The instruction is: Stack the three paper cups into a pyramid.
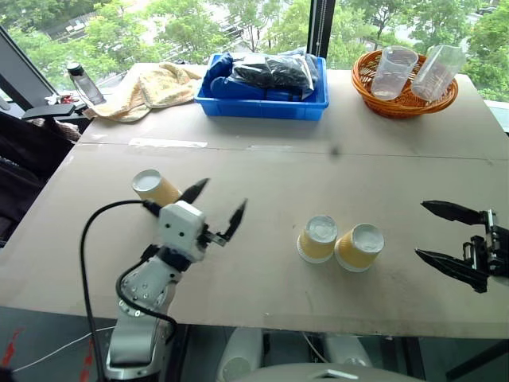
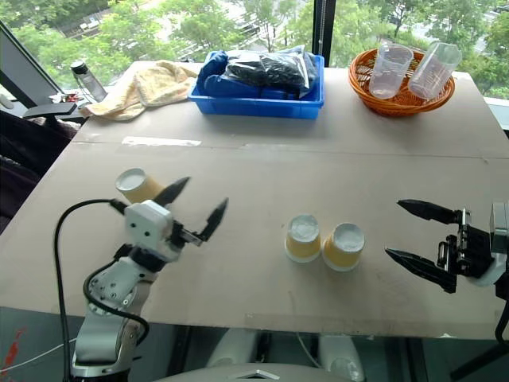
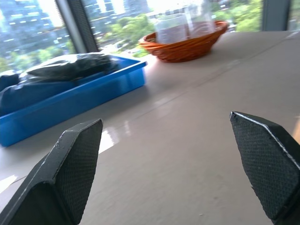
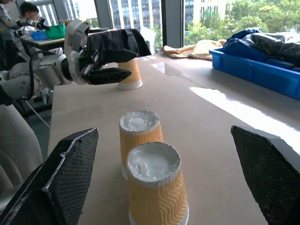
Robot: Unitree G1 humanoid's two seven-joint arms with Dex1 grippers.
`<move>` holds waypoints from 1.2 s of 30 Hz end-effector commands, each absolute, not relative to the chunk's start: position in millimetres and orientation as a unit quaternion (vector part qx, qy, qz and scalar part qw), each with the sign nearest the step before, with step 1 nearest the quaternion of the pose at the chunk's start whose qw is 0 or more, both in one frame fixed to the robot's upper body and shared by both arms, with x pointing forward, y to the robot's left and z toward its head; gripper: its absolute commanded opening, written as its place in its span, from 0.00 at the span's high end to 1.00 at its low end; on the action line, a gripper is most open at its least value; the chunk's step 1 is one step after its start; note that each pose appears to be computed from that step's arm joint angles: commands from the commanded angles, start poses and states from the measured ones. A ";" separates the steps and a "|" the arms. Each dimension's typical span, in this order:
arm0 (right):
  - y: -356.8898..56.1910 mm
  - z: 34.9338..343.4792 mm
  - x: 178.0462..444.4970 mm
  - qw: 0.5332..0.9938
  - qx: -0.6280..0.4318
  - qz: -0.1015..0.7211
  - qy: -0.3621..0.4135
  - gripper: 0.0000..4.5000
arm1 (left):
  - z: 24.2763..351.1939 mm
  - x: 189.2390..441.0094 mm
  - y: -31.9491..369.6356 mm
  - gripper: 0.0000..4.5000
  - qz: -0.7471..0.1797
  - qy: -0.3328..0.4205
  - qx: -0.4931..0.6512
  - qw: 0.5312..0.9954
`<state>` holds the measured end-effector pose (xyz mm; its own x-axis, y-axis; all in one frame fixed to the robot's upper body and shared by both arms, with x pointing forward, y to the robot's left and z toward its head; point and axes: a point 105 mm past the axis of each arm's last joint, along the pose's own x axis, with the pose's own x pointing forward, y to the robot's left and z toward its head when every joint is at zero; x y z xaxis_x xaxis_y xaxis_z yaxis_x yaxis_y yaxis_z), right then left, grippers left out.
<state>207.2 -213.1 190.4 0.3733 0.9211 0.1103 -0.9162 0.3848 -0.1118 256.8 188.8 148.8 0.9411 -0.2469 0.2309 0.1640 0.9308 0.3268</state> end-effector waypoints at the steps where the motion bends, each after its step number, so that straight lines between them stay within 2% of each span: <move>1: -208.1 199.2 211.8 0.813 -0.009 0.575 -0.089 0.00 | 157.1 246.2 229.2 0.01 0.056 -0.132 0.186 0.972; 4: -207.0 199.1 217.2 0.807 -0.007 0.584 -0.088 0.00 | 145.3 240.0 242.6 0.01 0.115 -0.101 0.180 0.972; 9: -205.4 198.5 224.3 0.797 -0.006 0.599 -0.084 0.00 | 143.4 243.2 252.5 0.01 0.155 -0.090 0.164 0.970; 18: -202.8 198.4 227.0 0.790 -0.007 0.608 -0.084 0.00 | 136.5 273.6 264.1 0.01 0.122 -0.075 0.097 0.985; 32: -199.4 195.3 222.5 0.794 -0.003 0.602 -0.089 0.00 | 147.1 313.3 263.4 0.01 0.088 -0.092 0.075 0.989; 36: -198.5 196.0 221.0 0.795 0.001 0.600 -0.092 0.00 | 146.6 316.6 260.8 0.22 0.076 -0.091 0.073 0.990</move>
<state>225.7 -200.4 186.4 0.2744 0.9525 0.1322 -0.9563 0.2847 -0.0668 316.6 262.7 137.1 0.9762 0.1533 0.1537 -0.1727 0.9775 0.1214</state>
